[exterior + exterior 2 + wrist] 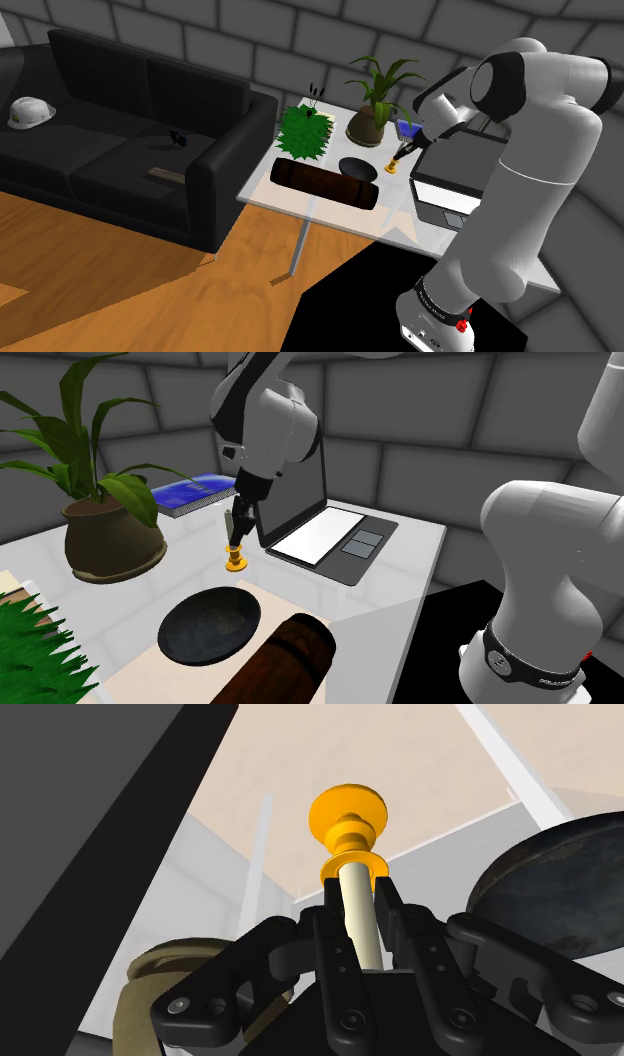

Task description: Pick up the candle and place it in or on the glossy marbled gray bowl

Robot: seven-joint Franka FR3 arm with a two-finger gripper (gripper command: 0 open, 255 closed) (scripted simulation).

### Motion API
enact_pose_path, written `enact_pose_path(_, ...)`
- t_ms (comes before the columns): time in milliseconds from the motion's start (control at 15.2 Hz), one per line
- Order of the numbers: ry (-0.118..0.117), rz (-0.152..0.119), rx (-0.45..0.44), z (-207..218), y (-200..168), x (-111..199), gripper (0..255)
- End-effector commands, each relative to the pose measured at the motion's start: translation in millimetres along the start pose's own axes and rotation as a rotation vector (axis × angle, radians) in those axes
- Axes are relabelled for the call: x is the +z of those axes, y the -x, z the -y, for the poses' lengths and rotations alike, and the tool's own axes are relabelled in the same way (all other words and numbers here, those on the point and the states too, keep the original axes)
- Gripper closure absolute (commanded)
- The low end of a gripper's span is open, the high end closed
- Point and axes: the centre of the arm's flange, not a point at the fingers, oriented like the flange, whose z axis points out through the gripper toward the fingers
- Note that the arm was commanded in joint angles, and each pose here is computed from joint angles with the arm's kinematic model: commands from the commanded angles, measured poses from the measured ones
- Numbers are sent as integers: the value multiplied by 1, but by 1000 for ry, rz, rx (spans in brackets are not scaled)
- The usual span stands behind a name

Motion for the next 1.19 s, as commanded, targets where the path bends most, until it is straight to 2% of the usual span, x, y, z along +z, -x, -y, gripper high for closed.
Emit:
enact_pose_path(0,0,1,0,-1,-5,-10,255)
enact_pose_path(1122,0,1,0,-2,-42,-91,255)
